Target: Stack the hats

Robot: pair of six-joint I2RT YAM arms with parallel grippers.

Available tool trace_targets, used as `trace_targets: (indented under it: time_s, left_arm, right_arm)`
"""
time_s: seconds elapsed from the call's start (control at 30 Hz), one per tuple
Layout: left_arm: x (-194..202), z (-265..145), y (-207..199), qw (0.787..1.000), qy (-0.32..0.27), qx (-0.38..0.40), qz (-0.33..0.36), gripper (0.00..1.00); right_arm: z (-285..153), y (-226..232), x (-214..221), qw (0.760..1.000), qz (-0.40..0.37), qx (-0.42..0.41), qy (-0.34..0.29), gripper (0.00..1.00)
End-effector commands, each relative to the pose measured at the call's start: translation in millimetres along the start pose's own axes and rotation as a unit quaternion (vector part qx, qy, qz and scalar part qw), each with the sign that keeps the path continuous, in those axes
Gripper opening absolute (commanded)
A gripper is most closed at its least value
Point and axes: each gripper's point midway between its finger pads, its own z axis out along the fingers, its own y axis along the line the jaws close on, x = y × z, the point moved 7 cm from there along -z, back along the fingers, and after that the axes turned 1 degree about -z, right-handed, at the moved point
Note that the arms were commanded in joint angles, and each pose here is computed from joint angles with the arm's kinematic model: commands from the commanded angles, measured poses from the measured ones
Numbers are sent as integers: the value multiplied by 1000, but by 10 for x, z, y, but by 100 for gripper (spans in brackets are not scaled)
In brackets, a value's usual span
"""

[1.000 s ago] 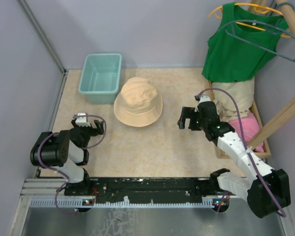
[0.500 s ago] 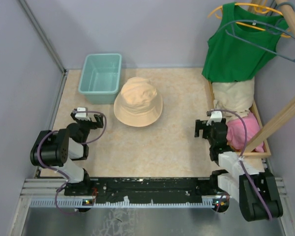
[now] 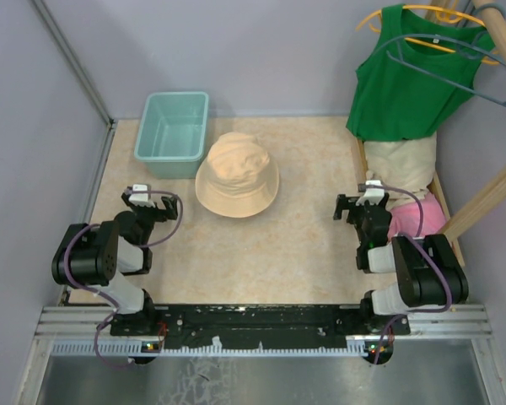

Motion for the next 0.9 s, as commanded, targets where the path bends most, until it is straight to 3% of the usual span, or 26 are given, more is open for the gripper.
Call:
trace_targets:
  time_s: [0.0,0.87]
  left_arm:
    - [-60,24,-9,1000,-11,9,8,100]
    - [-58,23,-6,1000,-11,9,9,100]
  right_arm:
    - [116,-96,-252,998,8,28,-61,99]
    - [115,-132,-259,997,15,40,-63,99]
